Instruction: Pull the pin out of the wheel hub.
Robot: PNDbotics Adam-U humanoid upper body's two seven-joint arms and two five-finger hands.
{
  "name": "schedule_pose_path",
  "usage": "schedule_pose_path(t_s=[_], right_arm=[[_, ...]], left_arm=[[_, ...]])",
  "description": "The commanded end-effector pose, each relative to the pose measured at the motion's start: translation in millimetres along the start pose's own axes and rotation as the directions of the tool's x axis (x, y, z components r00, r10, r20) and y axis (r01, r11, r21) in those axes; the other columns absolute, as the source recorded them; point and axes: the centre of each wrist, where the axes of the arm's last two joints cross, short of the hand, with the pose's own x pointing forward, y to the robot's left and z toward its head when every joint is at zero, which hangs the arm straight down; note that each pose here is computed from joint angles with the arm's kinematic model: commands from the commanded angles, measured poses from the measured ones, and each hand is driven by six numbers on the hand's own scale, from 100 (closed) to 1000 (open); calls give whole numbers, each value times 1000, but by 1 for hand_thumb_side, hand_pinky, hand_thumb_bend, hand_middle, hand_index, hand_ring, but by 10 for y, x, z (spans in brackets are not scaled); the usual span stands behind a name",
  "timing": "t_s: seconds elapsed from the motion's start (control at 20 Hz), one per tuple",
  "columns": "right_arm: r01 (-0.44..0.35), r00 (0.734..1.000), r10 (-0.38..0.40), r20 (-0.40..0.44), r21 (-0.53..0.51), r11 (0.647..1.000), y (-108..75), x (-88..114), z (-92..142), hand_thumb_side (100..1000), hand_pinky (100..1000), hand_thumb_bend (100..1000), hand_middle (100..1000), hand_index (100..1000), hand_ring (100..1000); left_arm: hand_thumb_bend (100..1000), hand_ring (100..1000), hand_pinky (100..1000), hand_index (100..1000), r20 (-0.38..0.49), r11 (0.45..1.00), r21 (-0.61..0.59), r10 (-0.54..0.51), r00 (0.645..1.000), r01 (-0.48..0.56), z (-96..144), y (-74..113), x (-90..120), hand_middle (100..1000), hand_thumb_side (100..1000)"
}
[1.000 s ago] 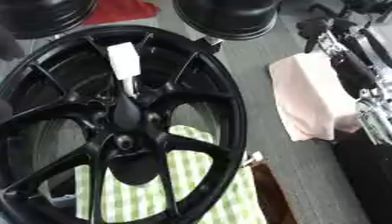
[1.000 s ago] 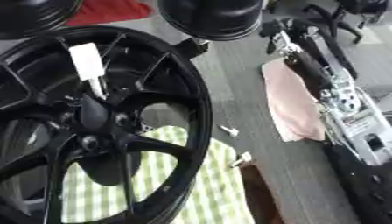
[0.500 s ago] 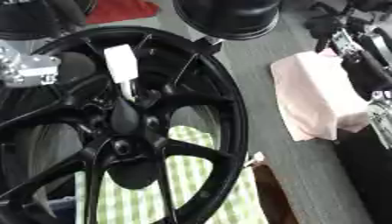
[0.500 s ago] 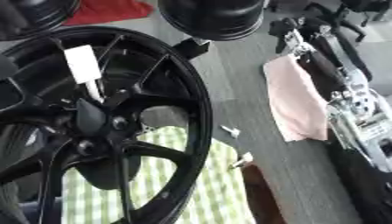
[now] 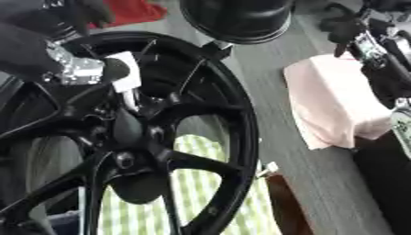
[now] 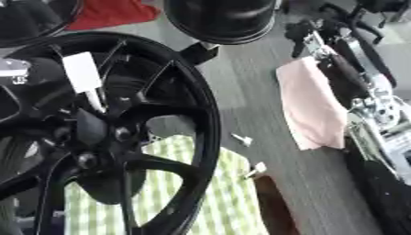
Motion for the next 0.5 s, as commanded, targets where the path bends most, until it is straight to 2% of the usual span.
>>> schedule_pose_path(t_s=[0.05,0.5], right_arm=[[-14,999,13,37,21,1000,-17,105,-54,623,937,100,378,607,894],[-12,999,11,43,29,999,22,108,-79,637,939,100,376,606,894]], left_arm=[[559,804,925,867,-53,1000,15,-2,999,2,-19,48,-26,800,552],[539,794,915,861,-139,999,46,28,990,-22,-132,12,-196,789,534]])
